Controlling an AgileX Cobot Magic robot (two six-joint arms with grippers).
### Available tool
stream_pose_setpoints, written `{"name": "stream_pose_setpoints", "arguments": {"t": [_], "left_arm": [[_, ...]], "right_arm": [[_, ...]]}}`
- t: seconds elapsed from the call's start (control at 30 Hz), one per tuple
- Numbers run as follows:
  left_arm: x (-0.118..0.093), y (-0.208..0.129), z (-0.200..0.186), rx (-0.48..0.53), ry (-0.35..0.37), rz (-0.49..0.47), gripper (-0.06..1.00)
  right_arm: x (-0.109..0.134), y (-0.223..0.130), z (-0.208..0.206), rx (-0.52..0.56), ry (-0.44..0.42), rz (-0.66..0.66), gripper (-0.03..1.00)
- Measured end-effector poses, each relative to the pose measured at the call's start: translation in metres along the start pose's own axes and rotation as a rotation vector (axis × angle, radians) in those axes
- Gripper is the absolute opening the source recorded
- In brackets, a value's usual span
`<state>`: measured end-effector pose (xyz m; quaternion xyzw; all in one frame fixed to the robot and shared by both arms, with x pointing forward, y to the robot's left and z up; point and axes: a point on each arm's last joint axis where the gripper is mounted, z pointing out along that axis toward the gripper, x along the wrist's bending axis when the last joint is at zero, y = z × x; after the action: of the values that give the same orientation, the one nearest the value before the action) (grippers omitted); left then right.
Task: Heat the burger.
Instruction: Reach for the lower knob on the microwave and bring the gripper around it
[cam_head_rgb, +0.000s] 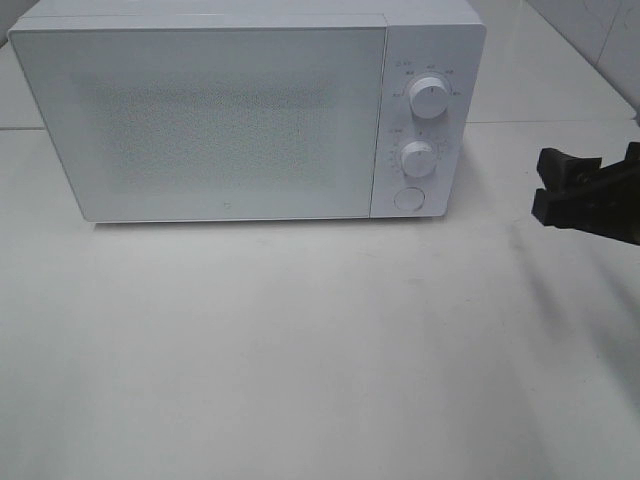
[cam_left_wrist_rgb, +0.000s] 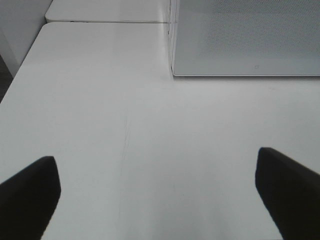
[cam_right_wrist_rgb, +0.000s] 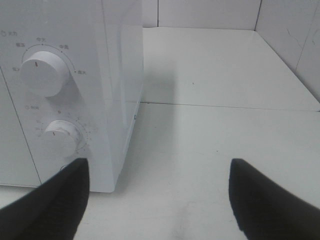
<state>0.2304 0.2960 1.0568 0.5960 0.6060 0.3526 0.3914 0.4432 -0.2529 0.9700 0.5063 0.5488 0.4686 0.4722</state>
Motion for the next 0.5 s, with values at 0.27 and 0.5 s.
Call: {"name": "stream_pose_setpoints", "arguments": {"t": [0.27, 0.5], "left_arm": [[0.000, 0.000, 0.000, 0.000, 0.000, 0.000, 0.98], [0.000, 0.000, 0.000, 0.000, 0.000, 0.000, 0.98]], "right_arm": [[0.026, -0.013, -0.001, -0.013, -0.030, -0.018, 0.75], [0.047, -0.019, 0.002, 0.003, -0.047, -0.034, 0.75]]}}
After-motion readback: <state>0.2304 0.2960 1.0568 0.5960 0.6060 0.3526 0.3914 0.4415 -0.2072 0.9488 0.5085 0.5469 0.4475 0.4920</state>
